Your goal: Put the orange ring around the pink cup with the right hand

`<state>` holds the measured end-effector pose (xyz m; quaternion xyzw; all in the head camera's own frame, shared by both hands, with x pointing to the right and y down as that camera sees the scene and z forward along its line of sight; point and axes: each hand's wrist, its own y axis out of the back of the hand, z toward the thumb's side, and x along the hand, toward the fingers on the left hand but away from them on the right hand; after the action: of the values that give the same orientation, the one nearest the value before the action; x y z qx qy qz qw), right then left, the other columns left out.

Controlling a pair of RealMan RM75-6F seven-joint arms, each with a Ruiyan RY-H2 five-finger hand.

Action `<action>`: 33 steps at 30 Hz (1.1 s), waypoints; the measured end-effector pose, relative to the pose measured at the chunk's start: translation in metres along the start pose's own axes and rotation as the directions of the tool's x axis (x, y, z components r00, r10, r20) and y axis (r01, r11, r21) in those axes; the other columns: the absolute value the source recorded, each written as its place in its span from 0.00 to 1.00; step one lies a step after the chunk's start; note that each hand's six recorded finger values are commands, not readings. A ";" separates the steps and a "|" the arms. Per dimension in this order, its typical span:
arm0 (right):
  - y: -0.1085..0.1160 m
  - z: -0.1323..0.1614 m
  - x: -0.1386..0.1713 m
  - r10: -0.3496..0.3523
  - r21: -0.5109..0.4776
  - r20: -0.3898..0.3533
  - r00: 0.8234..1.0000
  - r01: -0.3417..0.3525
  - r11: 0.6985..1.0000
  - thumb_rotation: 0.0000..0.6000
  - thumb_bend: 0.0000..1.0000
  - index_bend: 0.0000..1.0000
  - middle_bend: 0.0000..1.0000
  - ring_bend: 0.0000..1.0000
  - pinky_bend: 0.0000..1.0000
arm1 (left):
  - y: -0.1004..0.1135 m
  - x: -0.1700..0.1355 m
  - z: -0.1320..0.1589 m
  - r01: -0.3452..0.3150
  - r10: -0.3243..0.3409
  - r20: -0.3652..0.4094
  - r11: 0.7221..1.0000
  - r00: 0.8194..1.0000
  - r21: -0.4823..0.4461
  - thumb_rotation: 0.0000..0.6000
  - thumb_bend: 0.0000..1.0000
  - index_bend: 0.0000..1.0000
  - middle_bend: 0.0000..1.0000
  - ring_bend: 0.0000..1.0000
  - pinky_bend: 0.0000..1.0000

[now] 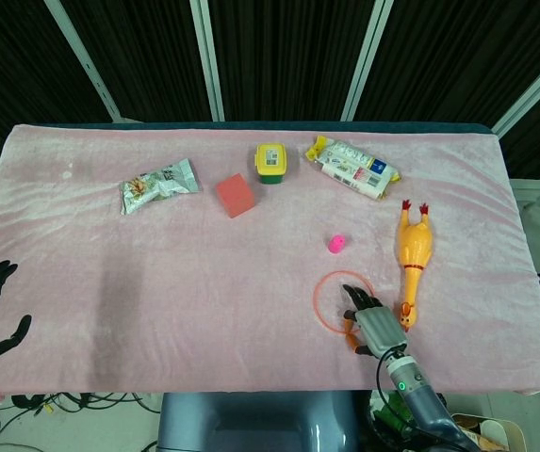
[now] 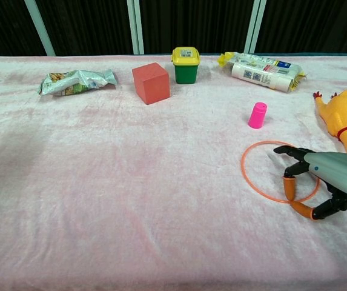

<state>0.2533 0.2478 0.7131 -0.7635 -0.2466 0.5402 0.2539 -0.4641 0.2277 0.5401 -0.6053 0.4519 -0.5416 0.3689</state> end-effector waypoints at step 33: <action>0.021 0.003 -0.002 -0.027 -0.034 -0.013 1.000 0.027 0.999 1.00 0.41 0.70 0.00 0.00 0.19 | 0.003 -0.002 -0.001 -0.003 0.003 -0.005 1.000 1.000 -0.003 1.00 0.32 0.12 0.11 0.00 0.00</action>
<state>0.2516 0.2309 0.7000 -0.7680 -0.2643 0.5272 0.2497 -0.4655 0.2284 0.5373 -0.6037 0.4546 -0.5418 0.3679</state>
